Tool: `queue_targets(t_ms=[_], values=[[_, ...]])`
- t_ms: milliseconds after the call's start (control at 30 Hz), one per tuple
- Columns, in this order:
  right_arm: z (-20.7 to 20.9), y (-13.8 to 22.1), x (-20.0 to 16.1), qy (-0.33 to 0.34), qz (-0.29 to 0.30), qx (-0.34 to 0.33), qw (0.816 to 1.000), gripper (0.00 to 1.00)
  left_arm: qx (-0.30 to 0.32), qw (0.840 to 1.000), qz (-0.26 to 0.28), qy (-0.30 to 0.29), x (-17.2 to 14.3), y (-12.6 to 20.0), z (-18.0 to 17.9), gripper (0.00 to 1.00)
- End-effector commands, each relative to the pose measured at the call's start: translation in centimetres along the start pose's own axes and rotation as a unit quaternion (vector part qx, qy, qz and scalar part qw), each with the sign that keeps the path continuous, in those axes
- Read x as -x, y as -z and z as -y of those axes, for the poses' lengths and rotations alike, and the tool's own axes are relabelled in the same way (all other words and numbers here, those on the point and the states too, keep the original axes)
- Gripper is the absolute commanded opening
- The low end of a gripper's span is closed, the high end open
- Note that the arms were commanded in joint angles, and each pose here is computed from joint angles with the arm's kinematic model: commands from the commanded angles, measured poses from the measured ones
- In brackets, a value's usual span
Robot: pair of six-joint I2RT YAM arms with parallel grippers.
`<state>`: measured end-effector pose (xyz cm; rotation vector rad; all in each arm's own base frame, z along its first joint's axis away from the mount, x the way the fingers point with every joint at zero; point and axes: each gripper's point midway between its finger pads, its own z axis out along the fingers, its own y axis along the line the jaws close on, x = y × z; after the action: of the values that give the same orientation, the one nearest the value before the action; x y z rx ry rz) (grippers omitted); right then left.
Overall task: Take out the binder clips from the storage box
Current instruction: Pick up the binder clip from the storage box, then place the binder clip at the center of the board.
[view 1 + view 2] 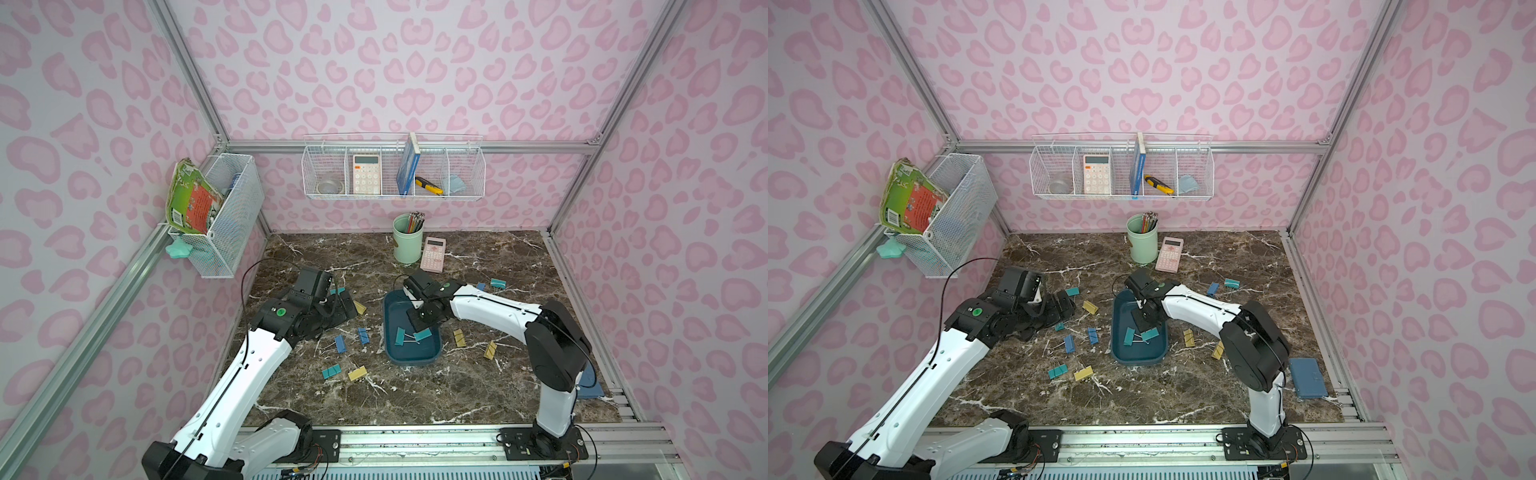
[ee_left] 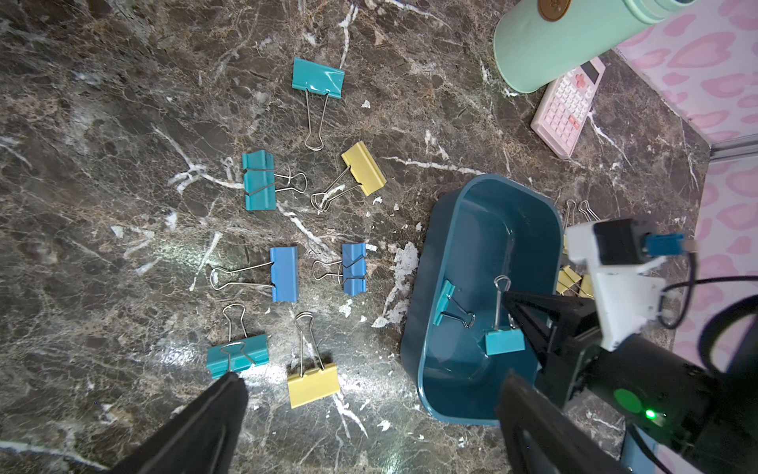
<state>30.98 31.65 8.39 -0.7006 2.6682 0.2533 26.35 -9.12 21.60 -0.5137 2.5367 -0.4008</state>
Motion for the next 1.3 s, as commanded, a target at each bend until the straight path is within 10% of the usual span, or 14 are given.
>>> queue_targets(t_ms=[0,400,900,1267], values=[[0.8,1.5,1.3,-0.018,0.021,-0.002,1.0,0.0,-0.003,1.0,0.0,0.001,0.0,0.1,0.1,0.99],[10.6,6.6,1.4,-0.128,0.076,-0.081,0.986,0.0,-0.064,0.998,-0.012,-0.011,0.0,-0.1,3.1,0.99],[31.2,7.8,-6.8,-0.378,0.119,-0.188,0.899,0.0,-0.065,0.993,-0.068,-0.072,-3.4,-2.3,7.0,0.99],[32.8,6.8,-10.4,-0.421,0.096,-0.172,0.886,0.0,-0.034,0.994,-0.063,-0.081,-3.5,-2.3,6.6,0.99]])
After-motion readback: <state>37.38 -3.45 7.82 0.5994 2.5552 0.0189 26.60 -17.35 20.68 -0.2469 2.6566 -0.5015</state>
